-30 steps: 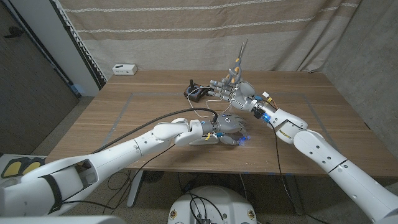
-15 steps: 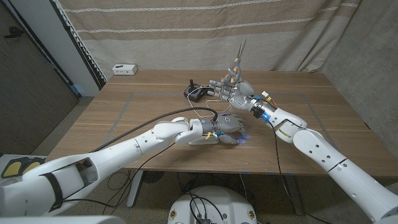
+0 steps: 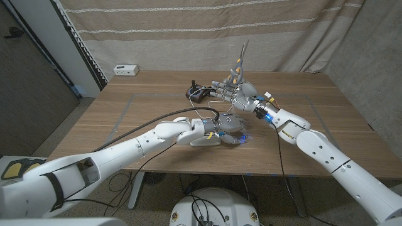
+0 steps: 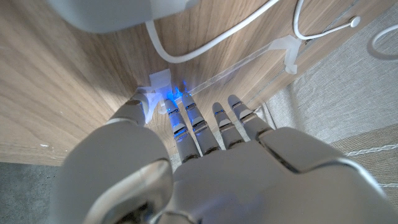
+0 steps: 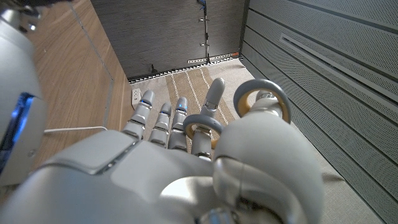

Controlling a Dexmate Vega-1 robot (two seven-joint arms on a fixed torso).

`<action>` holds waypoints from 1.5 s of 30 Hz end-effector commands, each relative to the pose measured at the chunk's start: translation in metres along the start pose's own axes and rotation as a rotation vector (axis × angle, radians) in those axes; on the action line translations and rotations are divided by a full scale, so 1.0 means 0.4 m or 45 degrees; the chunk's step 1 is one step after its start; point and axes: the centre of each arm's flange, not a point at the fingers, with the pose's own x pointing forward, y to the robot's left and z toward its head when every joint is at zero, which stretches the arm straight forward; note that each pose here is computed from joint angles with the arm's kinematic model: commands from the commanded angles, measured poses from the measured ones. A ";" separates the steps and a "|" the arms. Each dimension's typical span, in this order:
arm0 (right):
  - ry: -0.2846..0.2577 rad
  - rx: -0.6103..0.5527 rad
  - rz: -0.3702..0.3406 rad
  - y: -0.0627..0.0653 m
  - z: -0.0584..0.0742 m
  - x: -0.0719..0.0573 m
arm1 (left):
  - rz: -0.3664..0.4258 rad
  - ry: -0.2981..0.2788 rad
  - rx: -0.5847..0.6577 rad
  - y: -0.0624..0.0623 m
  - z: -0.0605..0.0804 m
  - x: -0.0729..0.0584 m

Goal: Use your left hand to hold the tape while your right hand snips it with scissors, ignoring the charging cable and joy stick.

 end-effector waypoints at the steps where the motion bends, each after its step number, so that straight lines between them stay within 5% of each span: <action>1: 0.002 -0.004 -0.003 -0.001 0.007 0.000 | -0.057 0.002 -0.002 -0.019 -0.002 0.008; 23: -0.004 -0.014 -0.014 -0.011 0.018 -0.007 | -0.091 0.000 -0.030 -0.030 0.005 0.018; 45: -0.011 -0.022 -0.015 -0.007 0.025 -0.015 | 0.110 0.014 -0.168 -0.025 -0.004 -0.001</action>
